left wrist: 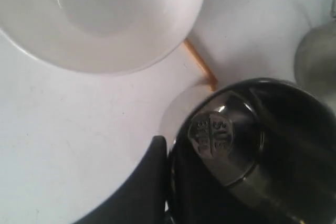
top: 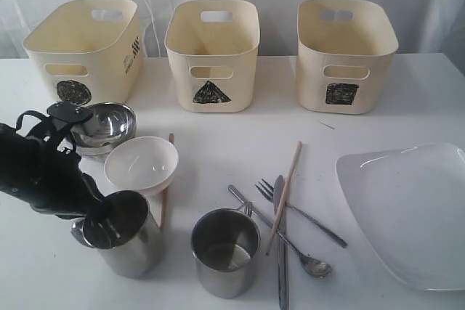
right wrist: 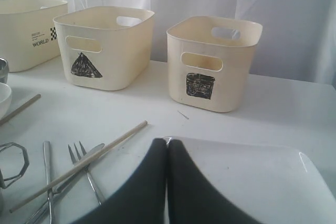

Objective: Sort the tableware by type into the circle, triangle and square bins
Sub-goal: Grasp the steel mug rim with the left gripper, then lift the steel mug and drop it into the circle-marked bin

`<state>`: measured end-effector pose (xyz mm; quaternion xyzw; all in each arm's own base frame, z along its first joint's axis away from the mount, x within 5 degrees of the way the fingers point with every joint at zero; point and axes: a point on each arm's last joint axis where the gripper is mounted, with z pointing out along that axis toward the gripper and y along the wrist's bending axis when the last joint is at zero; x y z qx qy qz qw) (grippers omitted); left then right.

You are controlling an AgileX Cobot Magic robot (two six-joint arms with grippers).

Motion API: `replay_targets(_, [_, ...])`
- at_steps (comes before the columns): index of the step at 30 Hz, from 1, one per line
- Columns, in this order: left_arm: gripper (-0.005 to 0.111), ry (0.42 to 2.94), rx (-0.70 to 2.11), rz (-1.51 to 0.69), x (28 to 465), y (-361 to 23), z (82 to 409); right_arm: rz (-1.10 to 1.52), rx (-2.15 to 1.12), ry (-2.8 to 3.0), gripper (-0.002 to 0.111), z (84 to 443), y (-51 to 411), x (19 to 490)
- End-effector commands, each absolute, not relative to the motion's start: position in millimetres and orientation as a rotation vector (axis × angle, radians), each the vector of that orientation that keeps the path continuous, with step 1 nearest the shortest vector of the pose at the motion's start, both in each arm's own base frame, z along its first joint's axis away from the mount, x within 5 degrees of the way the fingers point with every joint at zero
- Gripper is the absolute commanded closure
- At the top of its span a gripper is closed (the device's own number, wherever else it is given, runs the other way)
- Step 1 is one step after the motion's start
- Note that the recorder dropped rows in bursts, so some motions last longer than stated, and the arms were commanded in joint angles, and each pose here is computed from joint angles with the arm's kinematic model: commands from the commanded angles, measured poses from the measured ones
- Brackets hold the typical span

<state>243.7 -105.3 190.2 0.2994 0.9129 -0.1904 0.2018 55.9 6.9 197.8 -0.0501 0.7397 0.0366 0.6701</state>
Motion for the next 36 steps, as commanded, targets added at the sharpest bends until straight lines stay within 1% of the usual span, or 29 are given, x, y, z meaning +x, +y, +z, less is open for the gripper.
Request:
replay_targets(1, [0.107, 2.472, 0.899, -0.601, 240.2, -111.4, 222.8, 0.089, -0.103, 1.659, 0.108, 197.0, 6.8, 55.7])
replay_targets(4, [0.107, 2.397, 0.928, -0.560, 238.0, -109.8, 256.6, 0.089, -0.103, 1.659, 0.108, 197.0, 6.8, 55.7])
replay_targets(9, [0.107, 2.270, 0.838, -0.225, 242.6, -89.7, 313.8, 0.089, -0.103, 1.659, 0.108, 197.0, 6.8, 55.7])
replay_targets(12, [0.107, 2.167, 0.746, -0.003, 258.5, -78.3, 338.4, 0.089, -0.103, 1.659, 0.108, 197.0, 6.8, 55.7])
replay_targets(16, [0.107, 2.087, 0.619, 0.145, 294.8, -66.9, 357.6, 0.089, -0.103, 1.659, 0.108, 197.0, 6.8, 55.7])
replay_targets(21, [0.107, 2.043, 0.464, 0.168, 351.3, -48.6, 364.5, 0.089, -0.103, 1.659, 0.108, 197.0, 6.8, 55.7])
replay_targets(28, [0.107, 1.943, 0.385, 0.197, 417.8, -35.3, 365.9, 0.089, -0.103, 1.659, 0.108, 197.0, 6.8, 55.7])
replay_targets(31, [0.107, 1.943, 0.373, 0.208, 443.0, -30.9, 351.8, 0.089, -0.103, 1.659, 0.108, 197.0, 6.8, 55.7])
replay_targets(35, [0.107, 2.006, 0.381, 0.203, 470.8, -31.4, 315.8, 0.089, -0.103, 1.659, 0.108, 197.0, 6.8, 55.7])
replay_targets(36, [0.105, 2.017, 0.377, 0.197, 474.5, -31.7, 309.8, 0.089, -0.103, 1.659, 0.108, 197.0, 6.8, 55.7])
